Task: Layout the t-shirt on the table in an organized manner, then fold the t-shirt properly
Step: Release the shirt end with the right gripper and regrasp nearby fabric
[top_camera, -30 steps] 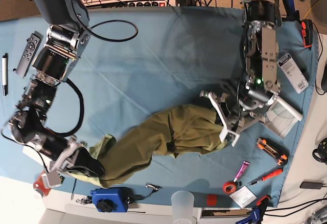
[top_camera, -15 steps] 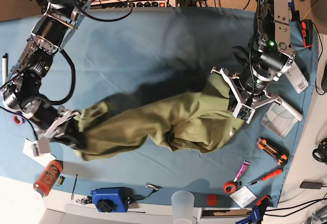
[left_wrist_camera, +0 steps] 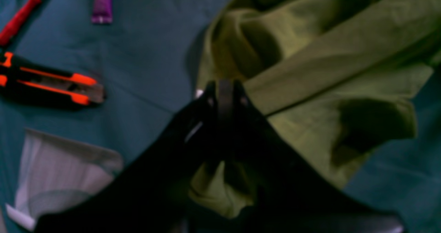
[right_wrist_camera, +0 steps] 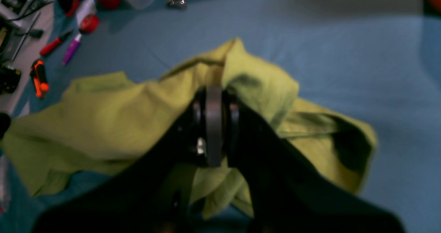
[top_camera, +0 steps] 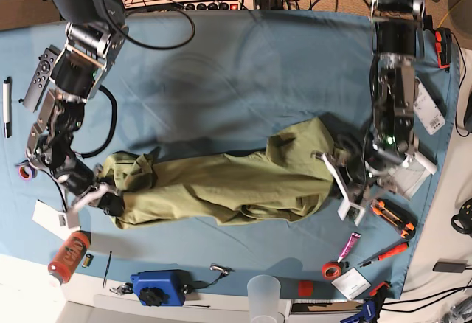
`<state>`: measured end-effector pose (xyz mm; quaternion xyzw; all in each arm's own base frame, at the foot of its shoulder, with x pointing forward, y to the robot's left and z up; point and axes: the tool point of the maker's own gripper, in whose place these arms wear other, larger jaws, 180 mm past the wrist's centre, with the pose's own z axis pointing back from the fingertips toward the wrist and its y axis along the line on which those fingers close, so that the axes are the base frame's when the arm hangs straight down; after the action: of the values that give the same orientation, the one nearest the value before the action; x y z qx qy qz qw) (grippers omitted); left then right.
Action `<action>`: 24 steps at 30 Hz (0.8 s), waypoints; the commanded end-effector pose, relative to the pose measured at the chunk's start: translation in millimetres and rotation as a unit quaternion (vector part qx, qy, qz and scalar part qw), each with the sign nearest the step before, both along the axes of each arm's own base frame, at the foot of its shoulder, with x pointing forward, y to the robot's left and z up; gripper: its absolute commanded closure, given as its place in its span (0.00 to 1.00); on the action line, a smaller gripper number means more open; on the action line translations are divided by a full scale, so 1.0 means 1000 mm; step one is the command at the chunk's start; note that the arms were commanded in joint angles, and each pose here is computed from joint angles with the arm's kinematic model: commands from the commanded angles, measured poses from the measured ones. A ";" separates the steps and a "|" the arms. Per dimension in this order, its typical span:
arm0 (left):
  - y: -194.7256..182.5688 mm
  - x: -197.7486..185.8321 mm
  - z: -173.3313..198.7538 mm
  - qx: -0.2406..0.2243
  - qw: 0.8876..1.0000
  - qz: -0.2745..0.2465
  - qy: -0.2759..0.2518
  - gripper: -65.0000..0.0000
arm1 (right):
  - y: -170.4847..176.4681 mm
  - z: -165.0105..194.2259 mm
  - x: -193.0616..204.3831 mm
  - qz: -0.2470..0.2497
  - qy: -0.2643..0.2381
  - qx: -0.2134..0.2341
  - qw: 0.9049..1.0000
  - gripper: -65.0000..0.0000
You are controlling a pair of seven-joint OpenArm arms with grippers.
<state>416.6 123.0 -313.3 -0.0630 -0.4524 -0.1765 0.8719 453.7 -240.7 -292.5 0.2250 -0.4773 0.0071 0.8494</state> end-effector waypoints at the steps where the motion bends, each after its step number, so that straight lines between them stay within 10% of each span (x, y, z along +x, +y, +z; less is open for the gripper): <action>1: 0.002 0.012 0.021 -0.001 1.000 0.001 -0.025 1.00 | -0.006 0.024 0.012 -0.003 -0.028 0.001 1.000 1.00; 6: 0.000 0.013 0.026 -0.013 1.000 0.003 0.006 0.54 | 0.001 0.030 0.011 0.010 -0.028 0.029 0.999 0.67; 13: -0.004 0.000 0.039 -0.011 0.999 0.005 0.049 0.54 | 0.002 0.079 0.002 0.039 -0.082 0.092 0.992 0.64; 24: -0.003 -0.055 -0.005 -0.009 0.995 0.024 0.100 0.54 | -0.042 0.129 -0.035 0.014 -0.120 -0.013 0.993 0.64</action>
<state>348.5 120.3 -338.0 -0.0770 -0.3322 -0.1428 0.9292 414.7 -277.7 -187.2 0.2236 -0.5433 0.0457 0.8079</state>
